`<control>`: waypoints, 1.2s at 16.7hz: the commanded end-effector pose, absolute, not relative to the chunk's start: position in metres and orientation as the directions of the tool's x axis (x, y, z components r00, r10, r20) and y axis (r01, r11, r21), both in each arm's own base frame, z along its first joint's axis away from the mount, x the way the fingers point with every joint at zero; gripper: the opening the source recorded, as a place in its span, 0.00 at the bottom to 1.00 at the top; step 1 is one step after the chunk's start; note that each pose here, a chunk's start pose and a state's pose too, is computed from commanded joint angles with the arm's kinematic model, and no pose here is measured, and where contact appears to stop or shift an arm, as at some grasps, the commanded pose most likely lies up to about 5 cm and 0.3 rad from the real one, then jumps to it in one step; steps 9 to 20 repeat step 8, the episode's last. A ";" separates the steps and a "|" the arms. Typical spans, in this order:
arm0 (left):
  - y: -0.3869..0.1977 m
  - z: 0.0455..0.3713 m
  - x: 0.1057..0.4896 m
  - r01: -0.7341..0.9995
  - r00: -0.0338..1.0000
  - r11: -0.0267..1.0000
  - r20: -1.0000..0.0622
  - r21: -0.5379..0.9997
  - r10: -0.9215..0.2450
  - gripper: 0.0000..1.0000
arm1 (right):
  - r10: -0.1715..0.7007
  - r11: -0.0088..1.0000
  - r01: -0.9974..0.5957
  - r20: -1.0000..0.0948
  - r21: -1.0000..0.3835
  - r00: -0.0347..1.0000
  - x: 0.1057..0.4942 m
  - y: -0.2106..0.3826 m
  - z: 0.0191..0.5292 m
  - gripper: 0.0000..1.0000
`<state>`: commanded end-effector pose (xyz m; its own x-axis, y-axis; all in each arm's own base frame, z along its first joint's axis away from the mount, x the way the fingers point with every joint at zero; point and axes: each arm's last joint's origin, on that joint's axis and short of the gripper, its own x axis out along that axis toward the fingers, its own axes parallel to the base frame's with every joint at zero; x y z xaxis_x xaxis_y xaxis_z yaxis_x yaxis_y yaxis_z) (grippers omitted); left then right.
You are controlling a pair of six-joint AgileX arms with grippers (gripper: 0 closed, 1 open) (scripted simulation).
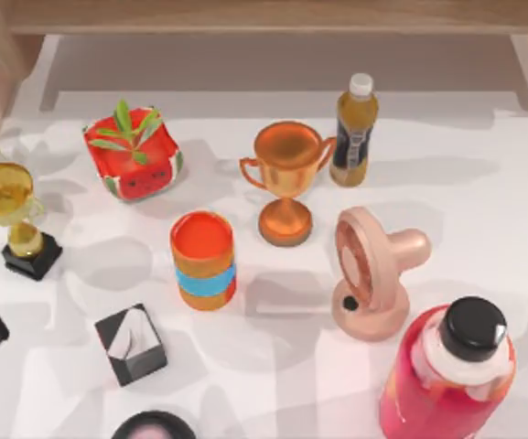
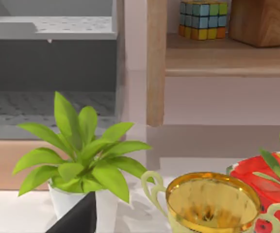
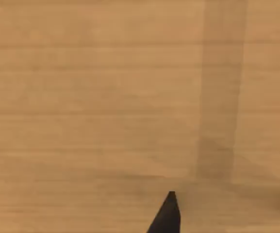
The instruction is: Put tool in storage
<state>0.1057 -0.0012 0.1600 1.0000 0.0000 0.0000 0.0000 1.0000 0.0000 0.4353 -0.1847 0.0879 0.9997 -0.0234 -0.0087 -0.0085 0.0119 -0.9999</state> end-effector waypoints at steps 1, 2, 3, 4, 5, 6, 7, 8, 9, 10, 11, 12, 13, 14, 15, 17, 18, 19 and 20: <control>-0.001 0.160 0.106 0.000 1.000 1.000 0.000 0.000 0.000 1.00 | -0.023 0.012 -0.008 -0.009 -1.000 1.000 0.435 -0.185 0.088 0.90; -0.001 0.160 0.106 0.000 1.000 1.000 0.000 0.000 0.000 1.00 | -0.023 0.012 -0.008 -0.009 -1.000 1.000 0.435 -0.185 0.088 0.98; -0.001 0.160 0.106 0.000 1.000 1.000 0.000 0.000 0.000 1.00 | -0.023 0.012 -0.008 -0.009 -1.000 1.000 0.435 -0.185 0.088 1.00; -0.001 0.160 0.106 0.000 1.000 1.000 0.000 0.000 0.000 1.00 | -0.023 0.012 -0.008 -0.009 -1.000 1.000 0.435 -0.185 0.088 1.00; -0.001 0.160 0.106 0.000 1.000 1.000 0.000 0.000 0.000 1.00 | -0.023 0.012 -0.008 -0.009 -1.000 1.000 0.435 -0.185 0.088 1.00; -0.001 0.160 0.106 0.000 1.000 1.000 0.000 0.000 0.000 1.00 | -0.023 0.012 -0.008 -0.009 -1.000 1.000 0.435 -0.185 0.088 1.00; -0.001 0.160 0.106 0.000 1.000 1.000 0.000 0.000 0.000 1.00 | -0.023 0.012 -0.008 -0.009 -1.000 1.000 0.435 -0.185 0.088 1.00; -0.001 0.160 0.106 0.000 1.000 1.000 0.000 0.000 0.000 1.00 | -0.023 0.012 -0.008 -0.009 -1.000 1.000 0.435 -0.185 0.088 1.00; -0.001 0.160 0.106 0.000 1.000 1.000 0.000 0.000 0.000 1.00 | -0.023 0.012 -0.008 -0.009 -1.000 1.000 0.435 -0.185 0.088 1.00; -0.001 0.160 0.106 0.000 1.000 1.000 0.000 0.000 0.000 1.00 | -0.023 0.012 -0.008 -0.009 -1.000 1.000 0.435 -0.185 0.088 1.00; -0.001 0.160 0.106 0.000 1.000 1.000 0.000 0.000 0.000 1.00 | -0.023 0.012 -0.008 -0.009 -1.000 1.000 0.435 -0.185 0.088 1.00; -0.001 0.160 0.106 0.000 1.000 1.000 0.000 0.000 0.000 1.00 | -0.023 0.012 -0.008 -0.009 -1.000 1.000 0.435 -0.185 0.088 1.00; -0.001 0.160 0.106 0.000 1.000 1.000 0.000 0.000 0.000 1.00 | -0.023 0.012 -0.008 -0.009 -1.000 1.000 0.435 -0.185 0.088 1.00; -0.001 0.160 0.106 0.000 1.000 1.000 0.000 0.000 0.000 1.00 | -0.023 0.012 -0.008 -0.009 -1.000 1.000 0.435 -0.185 0.088 1.00; -0.001 0.160 0.106 0.000 1.000 1.000 0.000 0.000 0.000 1.00 | -0.023 0.012 -0.008 -0.009 -1.000 1.000 0.435 -0.185 0.088 1.00; -0.001 0.160 0.106 0.000 1.000 1.000 0.000 0.000 0.000 1.00 | -0.023 0.012 -0.008 -0.009 -1.000 1.000 0.435 -0.185 0.088 1.00; -0.001 0.160 0.106 0.000 1.000 1.000 0.000 0.000 0.000 1.00 | -0.023 0.012 -0.008 -0.009 -1.000 1.000 0.435 -0.185 0.088 1.00; -0.001 0.160 0.106 0.000 1.000 1.000 0.000 0.000 0.000 1.00 | -0.023 0.012 -0.008 -0.009 -1.000 1.000 0.435 -0.185 0.088 1.00; -0.001 0.160 0.106 0.000 1.000 1.000 0.000 0.000 0.000 1.00 | -0.023 0.012 -0.008 -0.009 -1.000 1.000 0.435 -0.185 0.088 1.00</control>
